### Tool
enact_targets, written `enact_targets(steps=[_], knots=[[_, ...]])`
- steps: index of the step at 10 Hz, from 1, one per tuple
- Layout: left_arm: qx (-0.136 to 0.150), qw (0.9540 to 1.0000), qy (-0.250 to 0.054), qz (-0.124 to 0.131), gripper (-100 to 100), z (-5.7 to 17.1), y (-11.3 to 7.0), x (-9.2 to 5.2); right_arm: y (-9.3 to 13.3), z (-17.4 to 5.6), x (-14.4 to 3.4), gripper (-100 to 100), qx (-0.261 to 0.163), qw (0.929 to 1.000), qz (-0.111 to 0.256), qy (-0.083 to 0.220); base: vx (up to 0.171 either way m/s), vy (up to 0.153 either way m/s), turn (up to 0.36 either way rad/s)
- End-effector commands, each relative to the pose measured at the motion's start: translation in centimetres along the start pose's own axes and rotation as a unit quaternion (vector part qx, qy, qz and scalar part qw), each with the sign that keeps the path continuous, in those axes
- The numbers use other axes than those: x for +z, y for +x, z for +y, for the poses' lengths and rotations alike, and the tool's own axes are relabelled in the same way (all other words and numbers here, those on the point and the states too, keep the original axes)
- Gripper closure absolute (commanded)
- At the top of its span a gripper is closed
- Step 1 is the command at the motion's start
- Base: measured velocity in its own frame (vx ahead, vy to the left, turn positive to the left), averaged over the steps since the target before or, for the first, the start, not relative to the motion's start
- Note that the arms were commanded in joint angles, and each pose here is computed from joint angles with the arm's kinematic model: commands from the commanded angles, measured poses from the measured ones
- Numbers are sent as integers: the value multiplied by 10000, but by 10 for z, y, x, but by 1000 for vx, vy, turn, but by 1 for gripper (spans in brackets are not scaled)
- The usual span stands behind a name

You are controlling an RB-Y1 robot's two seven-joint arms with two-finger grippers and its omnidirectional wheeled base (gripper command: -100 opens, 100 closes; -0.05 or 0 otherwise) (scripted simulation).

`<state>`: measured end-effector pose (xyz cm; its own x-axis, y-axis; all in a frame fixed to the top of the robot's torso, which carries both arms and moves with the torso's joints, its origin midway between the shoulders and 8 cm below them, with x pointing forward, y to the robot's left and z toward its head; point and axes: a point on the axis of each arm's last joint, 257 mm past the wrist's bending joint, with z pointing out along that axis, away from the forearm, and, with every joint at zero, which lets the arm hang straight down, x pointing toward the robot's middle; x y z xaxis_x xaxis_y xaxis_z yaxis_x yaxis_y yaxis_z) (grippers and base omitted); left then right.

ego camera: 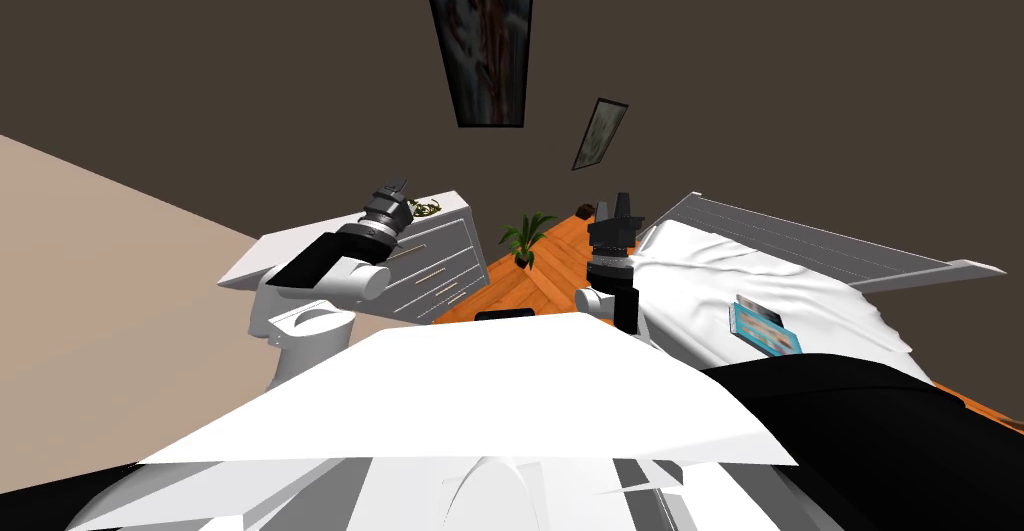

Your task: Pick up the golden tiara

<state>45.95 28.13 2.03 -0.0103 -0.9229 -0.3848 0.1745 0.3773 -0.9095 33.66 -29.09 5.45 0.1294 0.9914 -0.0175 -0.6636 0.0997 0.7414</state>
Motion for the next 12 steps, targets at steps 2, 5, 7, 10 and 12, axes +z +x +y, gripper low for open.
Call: enact_targets(steps=[2,5,7,10,12], knots=[[35,9997,-252,29,-100,10,0,1,0,0,0,0,0,10000,0,0,-2,-25,-2],[171,9986,-491,116,-100,10,-5,6,0,0,0,0,0,10000,0,0,2,-26,-12],[173,9971,-734,125,-100,23,-5,4,0,0,0,0,0,10000,0,0,8,-15,-2],[236,9948,-975,172,-100,29,-8,5,0,0,0,0,0,10000,0,0,14,-10,-7],[295,9924,-1172,219,-100,33,-10,5,0,0,0,0,0,10000,0,0,17,-9,-12]])
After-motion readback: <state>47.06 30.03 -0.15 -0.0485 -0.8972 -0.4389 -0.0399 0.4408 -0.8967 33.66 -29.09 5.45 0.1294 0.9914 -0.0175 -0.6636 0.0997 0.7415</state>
